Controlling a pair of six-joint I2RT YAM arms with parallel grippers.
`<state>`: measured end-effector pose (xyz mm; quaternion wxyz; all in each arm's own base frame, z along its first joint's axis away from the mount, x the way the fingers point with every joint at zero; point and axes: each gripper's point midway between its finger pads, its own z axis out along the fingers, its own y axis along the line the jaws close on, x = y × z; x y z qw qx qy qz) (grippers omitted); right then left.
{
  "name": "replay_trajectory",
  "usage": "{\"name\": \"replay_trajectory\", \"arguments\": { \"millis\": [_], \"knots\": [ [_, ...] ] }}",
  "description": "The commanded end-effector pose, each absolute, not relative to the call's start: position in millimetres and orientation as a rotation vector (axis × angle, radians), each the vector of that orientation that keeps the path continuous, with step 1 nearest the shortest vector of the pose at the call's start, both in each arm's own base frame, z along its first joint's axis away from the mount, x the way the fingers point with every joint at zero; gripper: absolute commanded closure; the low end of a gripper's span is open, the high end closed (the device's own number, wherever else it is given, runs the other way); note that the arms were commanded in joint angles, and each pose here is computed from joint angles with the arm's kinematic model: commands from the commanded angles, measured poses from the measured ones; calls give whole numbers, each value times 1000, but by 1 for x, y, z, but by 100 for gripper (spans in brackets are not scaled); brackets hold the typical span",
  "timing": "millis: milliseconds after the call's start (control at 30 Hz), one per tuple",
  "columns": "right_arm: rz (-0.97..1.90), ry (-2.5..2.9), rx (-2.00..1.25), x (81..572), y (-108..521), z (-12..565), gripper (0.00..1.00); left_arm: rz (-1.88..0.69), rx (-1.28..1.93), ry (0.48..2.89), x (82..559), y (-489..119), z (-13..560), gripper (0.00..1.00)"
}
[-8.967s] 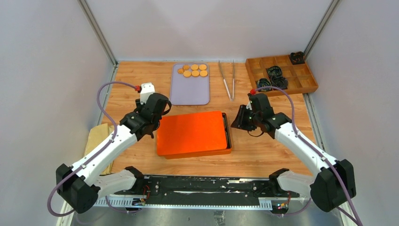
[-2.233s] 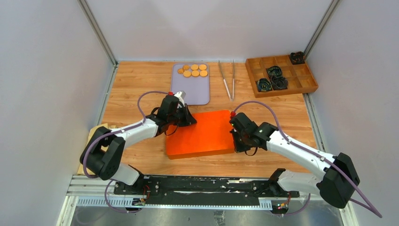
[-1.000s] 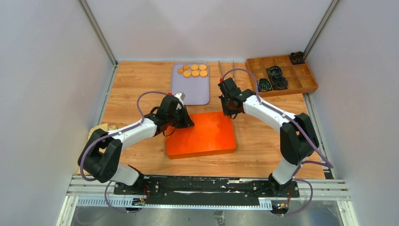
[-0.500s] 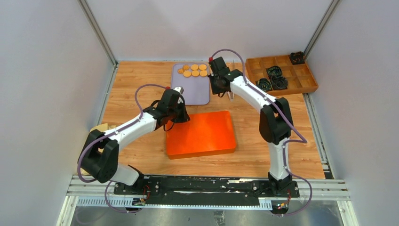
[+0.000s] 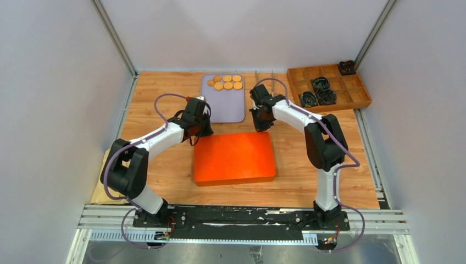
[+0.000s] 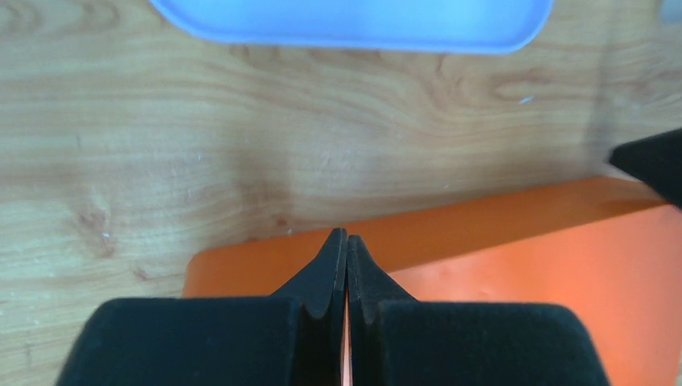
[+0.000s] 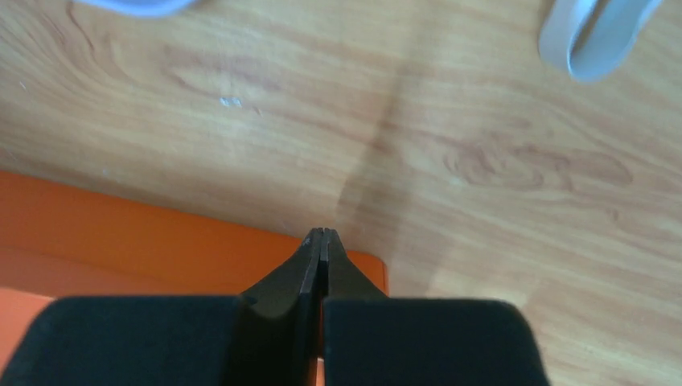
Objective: Pack the cookies
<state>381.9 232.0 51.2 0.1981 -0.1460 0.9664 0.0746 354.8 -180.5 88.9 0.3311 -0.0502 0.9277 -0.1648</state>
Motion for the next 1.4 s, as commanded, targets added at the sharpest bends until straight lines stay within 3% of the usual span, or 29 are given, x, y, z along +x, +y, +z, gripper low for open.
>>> {"name": "replay_trajectory", "arguments": {
  "millis": [0,233,633,867,1067,1367],
  "knots": [
    [253,2723,-391,352,225,60,100,-452,-113,2529,329,-181,55,100],
    [230,2717,-386,332,216,63,100,-447,-125,2563,311,-174,35,100],
    [300,2547,-443,404,259,112,100,-345,-175,2449,347,-166,76,100],
    [427,2545,-462,442,303,90,100,-335,-191,2390,370,-170,112,100],
    [525,2563,-451,456,331,66,100,-383,-176,2366,352,-168,126,100],
    [383,2627,-422,441,301,45,100,-409,-158,2345,328,-159,137,100]
  ]
}}
